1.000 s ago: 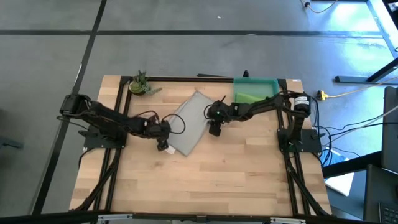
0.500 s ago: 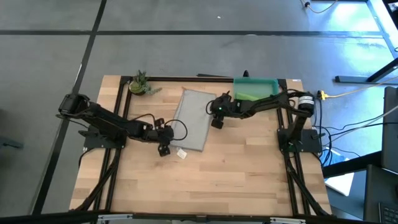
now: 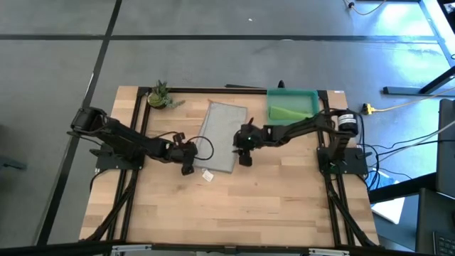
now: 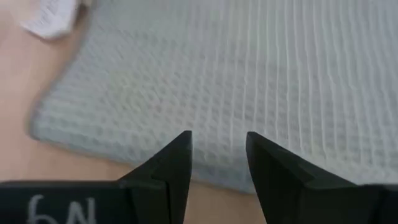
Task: Roll microfiber towels into tight, uniform cylinder then place into a basket
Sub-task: Roll the gray microfiber cloth
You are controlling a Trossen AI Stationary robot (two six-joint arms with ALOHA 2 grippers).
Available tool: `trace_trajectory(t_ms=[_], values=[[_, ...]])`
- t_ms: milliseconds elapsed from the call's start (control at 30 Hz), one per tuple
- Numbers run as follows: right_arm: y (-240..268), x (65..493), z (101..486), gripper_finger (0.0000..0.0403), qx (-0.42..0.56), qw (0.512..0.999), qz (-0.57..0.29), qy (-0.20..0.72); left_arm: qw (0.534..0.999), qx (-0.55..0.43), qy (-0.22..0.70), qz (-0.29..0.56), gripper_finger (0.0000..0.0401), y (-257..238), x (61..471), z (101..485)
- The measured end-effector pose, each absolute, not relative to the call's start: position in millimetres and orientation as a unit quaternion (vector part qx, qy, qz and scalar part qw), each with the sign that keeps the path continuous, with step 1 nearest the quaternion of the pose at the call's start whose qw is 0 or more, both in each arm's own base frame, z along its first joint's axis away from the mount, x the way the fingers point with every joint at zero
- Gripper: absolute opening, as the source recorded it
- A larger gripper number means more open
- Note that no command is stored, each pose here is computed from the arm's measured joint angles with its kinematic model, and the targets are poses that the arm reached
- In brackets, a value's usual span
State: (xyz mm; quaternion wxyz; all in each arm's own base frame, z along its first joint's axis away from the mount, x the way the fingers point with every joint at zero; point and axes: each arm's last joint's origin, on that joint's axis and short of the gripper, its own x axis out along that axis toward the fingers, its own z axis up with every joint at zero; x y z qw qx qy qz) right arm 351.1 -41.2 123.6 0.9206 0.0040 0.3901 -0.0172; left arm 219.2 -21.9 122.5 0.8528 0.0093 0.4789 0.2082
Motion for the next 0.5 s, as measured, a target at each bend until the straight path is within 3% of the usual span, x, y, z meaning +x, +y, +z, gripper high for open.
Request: trace_trajectory(t_ms=[500], values=[[-59.2, 348.4, 111.9, 0.0154, -0.042, 0.906, -0.073, 0.416, 0.876, -0.008, 0.459, 0.145, 0.0085, -36.4, 232.7, 113.3]])
